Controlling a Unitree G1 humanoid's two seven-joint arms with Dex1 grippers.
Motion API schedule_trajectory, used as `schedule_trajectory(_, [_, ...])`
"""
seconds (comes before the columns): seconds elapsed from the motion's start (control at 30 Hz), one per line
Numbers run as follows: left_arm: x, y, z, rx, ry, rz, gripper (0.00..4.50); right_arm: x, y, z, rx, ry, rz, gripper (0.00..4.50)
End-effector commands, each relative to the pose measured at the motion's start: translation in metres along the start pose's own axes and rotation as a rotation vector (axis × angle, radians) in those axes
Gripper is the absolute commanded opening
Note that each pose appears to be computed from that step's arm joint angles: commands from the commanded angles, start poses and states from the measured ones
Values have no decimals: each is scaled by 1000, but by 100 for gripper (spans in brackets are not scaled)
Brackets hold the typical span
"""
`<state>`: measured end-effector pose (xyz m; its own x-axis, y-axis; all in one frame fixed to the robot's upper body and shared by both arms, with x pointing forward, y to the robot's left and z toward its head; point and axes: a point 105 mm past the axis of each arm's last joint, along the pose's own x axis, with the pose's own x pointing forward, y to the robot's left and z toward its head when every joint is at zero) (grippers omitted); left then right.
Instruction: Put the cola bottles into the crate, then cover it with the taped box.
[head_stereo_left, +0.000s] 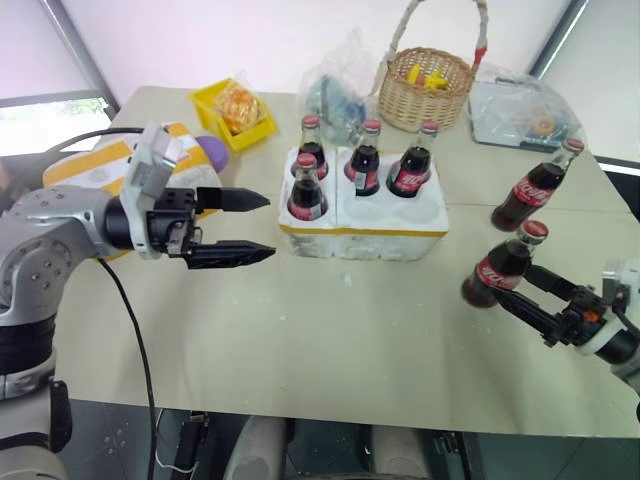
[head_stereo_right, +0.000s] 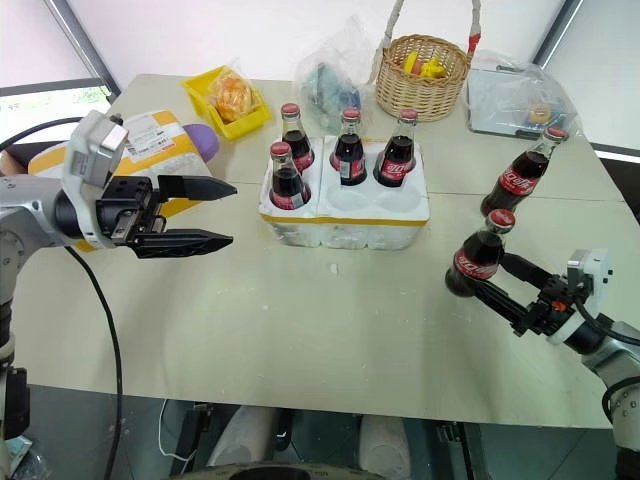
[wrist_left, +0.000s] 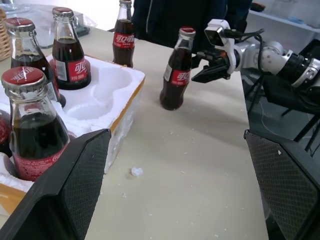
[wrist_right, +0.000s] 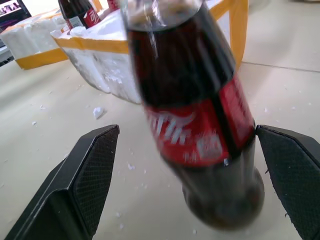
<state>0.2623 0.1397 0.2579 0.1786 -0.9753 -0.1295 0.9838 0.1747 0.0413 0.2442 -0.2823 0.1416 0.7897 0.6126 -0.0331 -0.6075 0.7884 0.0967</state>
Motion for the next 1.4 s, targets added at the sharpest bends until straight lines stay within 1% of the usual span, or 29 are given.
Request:
schedule_trajectory(0.03, [-2, -5, 10, 49, -19, 2, 446, 5, 1, 7, -23, -17, 3, 450])
schedule_trajectory(0.37, [-1, -4, 13, 52, -24, 10, 446, 28, -1, 5, -25, -22, 3, 450])
schedule_trajectory(0.6, [0, -4, 16, 64, -27, 13, 446, 44, -13, 5, -39, -16, -53, 450])
schedule_trajectory(0.7, [0, -4, 17, 67, -29, 16, 450, 47, -15, 7, -32, -28, -71, 363])
schedule_trajectory(0.73, [0, -4, 17, 68, -29, 18, 450, 48, -15, 8, -34, -30, -70, 313])
schedule_trajectory(0.77, [0, -4, 17, 68, -29, 19, 450, 48, -14, 10, -36, -33, -69, 289])
schedule_trajectory(0.97, [-1, -5, 16, 62, -27, 24, 450, 44, -9, 25, -56, -64, -61, 289])
schedule_trajectory(1.0, [-1, -5, 15, 59, -27, 25, 450, 43, -8, 30, -65, -70, -57, 289])
schedule_trajectory(1.1, [-3, -5, 14, 48, -27, 29, 450, 47, -4, 58, -113, -116, -24, 289])
schedule_trajectory(1.17, [-5, -5, 14, 36, -30, 34, 450, 54, 3, 83, -152, -154, 19, 289])
schedule_trajectory(1.27, [-8, -6, 10, 30, -27, 55, 450, 69, 22, 126, -187, -233, 132, 289])
schedule_trajectory(1.4, [-10, -7, 9, 32, -38, 82, 450, 92, 46, 166, -211, -311, 289, 289])
